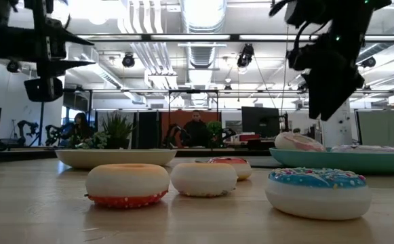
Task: Pick & Place donuts
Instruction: Put the large black donut on the green plate
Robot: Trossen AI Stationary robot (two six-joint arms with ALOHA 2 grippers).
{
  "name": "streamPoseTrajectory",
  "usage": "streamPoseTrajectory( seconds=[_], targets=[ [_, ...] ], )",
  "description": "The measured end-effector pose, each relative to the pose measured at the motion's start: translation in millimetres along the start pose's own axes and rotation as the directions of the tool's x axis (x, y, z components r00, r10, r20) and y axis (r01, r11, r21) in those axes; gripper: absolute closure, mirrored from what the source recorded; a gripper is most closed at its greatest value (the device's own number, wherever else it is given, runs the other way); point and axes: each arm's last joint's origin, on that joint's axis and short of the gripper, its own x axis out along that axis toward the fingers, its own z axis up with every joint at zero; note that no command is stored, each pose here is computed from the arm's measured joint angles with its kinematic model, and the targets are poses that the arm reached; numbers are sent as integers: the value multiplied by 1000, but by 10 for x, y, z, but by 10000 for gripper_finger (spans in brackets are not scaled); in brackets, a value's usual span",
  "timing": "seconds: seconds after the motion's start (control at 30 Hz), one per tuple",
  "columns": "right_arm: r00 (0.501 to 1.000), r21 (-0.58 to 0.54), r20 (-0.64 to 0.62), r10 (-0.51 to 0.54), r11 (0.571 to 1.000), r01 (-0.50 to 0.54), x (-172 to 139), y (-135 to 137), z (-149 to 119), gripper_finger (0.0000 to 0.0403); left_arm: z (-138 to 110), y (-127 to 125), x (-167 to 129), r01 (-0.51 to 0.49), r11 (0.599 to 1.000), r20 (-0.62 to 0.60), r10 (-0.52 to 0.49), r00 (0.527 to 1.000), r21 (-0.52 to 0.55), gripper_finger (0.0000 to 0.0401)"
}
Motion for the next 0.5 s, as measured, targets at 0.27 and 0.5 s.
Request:
streamPoseTrajectory(
  seconds=[0.27, 0.5],
  targets=[
    [1000, -64, -3, 1, 998, -2, -67, -40, -37, 137, -97, -364, 139, -345, 897, -437, 437, 786, 276, 286],
    [1000, -76, 9, 3, 997, -2, -61, -30, -28, 140, -342, -746, 165, -343, 641, -451, 746, 491, 687, 286]
  ],
)
